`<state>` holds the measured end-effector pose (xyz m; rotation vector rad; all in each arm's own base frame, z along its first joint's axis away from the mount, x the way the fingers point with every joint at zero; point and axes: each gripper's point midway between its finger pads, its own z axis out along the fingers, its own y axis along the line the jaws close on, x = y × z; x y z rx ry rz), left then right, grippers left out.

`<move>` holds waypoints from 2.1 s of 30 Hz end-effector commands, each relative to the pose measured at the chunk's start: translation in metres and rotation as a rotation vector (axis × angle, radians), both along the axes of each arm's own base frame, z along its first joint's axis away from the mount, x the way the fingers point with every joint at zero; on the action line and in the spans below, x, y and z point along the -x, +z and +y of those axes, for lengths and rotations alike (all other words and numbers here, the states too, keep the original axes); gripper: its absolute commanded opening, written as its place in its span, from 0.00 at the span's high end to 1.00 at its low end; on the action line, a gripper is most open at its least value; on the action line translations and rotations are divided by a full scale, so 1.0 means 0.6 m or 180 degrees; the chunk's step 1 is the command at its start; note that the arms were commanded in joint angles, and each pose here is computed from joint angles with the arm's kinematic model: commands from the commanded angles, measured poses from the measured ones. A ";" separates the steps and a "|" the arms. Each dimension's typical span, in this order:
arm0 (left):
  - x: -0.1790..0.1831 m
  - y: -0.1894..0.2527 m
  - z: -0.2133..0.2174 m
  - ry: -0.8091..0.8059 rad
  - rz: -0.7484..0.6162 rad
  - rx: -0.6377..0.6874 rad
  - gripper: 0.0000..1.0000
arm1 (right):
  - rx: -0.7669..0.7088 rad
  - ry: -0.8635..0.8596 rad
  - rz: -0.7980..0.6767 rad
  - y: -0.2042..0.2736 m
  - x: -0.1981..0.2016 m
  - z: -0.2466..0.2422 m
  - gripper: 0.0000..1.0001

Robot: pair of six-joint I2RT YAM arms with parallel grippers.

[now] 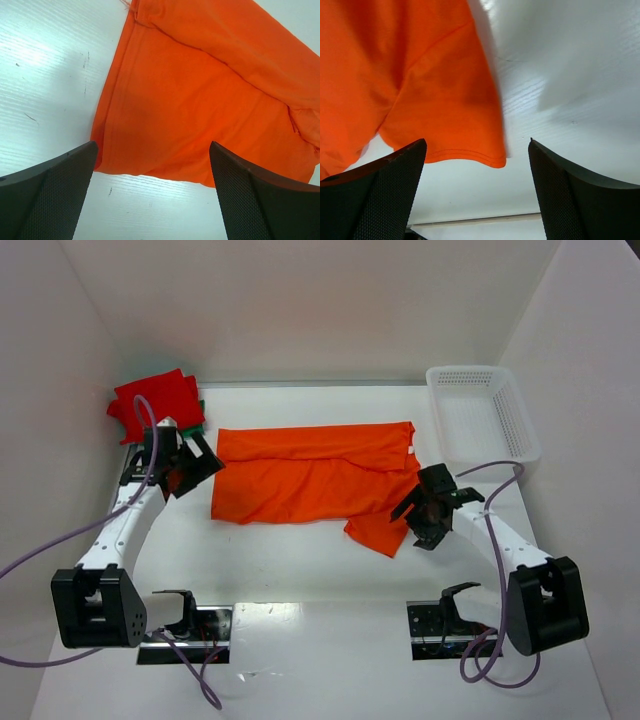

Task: Fold and stack the t-shirts
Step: Grap the side of the flattened tshirt closest away from the robot with both arms

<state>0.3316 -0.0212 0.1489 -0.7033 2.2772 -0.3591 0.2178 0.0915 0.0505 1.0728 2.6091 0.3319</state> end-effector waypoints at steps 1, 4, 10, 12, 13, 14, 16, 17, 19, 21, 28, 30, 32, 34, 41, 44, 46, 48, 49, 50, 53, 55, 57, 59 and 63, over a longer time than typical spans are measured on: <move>-0.002 0.004 -0.001 0.0046 0.0022 0.0068 0.00 | 0.0078 -0.0168 0.0025 -0.022 0.000 -0.008 0.14; 0.008 -0.005 0.000 0.0129 0.0056 0.0110 0.00 | 0.0125 -0.0149 0.0088 -0.040 0.006 -0.009 0.19; 0.027 -0.020 0.003 0.0241 0.0128 0.0132 0.00 | 0.0221 -0.0065 0.0080 -0.051 -0.001 -0.014 0.31; 0.031 -0.018 0.007 0.0275 0.0124 0.0096 0.00 | 0.0253 -0.0074 0.0092 -0.054 -0.009 -0.015 0.33; 0.031 -0.018 0.010 0.0295 0.0124 0.0075 0.00 | 0.0264 -0.0046 0.0095 -0.053 -0.013 -0.014 0.34; 0.031 -0.013 0.009 0.0316 0.0096 0.0095 0.00 | 0.0304 -0.0057 0.0120 -0.056 -0.016 -0.017 0.36; 0.031 -0.014 0.012 0.0340 0.0095 0.0071 0.00 | 0.0346 -0.0017 0.0074 -0.054 -0.024 -0.015 0.37; 0.031 -0.009 0.012 0.0340 0.0061 0.0071 0.00 | 0.0350 0.0027 0.0086 -0.055 -0.025 -0.009 0.37; 0.031 -0.009 0.015 0.0364 0.0061 0.0046 0.00 | 0.0387 0.0049 0.0110 -0.059 -0.023 -0.009 0.41; 0.031 -0.005 0.018 0.0387 0.0031 0.0023 0.00 | 0.0387 0.0049 0.0110 -0.059 -0.023 -0.009 0.48; 0.051 -0.024 -0.001 0.0285 0.0166 0.0142 0.05 | 0.0397 0.0035 0.0047 -0.058 -0.031 -0.009 0.77; 0.059 -0.036 -0.010 0.0229 0.0230 0.0171 0.12 | 0.0424 0.0025 0.0040 -0.058 -0.032 -0.012 0.84; 0.063 -0.044 -0.019 0.0167 0.0305 0.0201 0.12 | 0.0442 0.0013 0.0005 -0.054 -0.034 -0.014 0.90; 0.068 -0.058 -0.025 0.0132 0.0428 0.0199 0.12 | 0.0460 0.0000 -0.0030 -0.051 -0.036 -0.016 0.93; 0.087 -0.100 -0.015 0.0354 0.0689 0.0102 0.18 | 0.0493 -0.0075 -0.0198 -0.022 -0.046 -0.023 1.00; 0.092 -0.118 -0.015 0.0378 0.0749 0.0117 0.18 | 0.0534 -0.0130 -0.0242 -0.018 -0.049 -0.028 1.00; 0.099 -0.135 -0.012 0.0402 0.0863 0.0082 0.18 | 0.0525 -0.0133 -0.0270 -0.015 -0.050 -0.028 1.00; 0.101 -0.146 -0.008 0.0429 0.0934 0.0042 0.19 | 0.0516 -0.0136 -0.0297 -0.010 -0.055 -0.026 1.00; 0.107 -0.153 -0.004 0.0453 0.0970 0.0008 0.20 | 0.0525 -0.0133 -0.0270 -0.013 -0.054 -0.027 1.00; 0.108 -0.159 -0.004 0.0453 0.1014 0.0004 0.20 | 0.0499 -0.0122 -0.0263 -0.013 -0.053 -0.024 1.00; 0.106 -0.168 -0.001 0.0473 0.1060 -0.0028 0.24 | 0.0490 -0.0124 -0.0290 -0.012 -0.057 -0.023 1.00; 0.102 -0.172 -0.001 0.0473 0.1061 -0.0028 0.25 | 0.0480 -0.0127 -0.0323 -0.008 -0.058 -0.023 1.00; 0.105 -0.182 0.005 0.0510 0.1129 -0.0086 0.28 | 0.0480 -0.0127 -0.0323 -0.008 -0.058 -0.023 1.00; 0.106 -0.187 0.005 0.0510 0.1163 -0.0089 0.30 | 0.0471 -0.0130 -0.0351 -0.004 -0.059 -0.022 1.00; 0.102 -0.190 0.013 0.0587 0.1151 -0.0148 0.43 | 0.0445 -0.0118 -0.0344 -0.004 -0.058 -0.020 1.00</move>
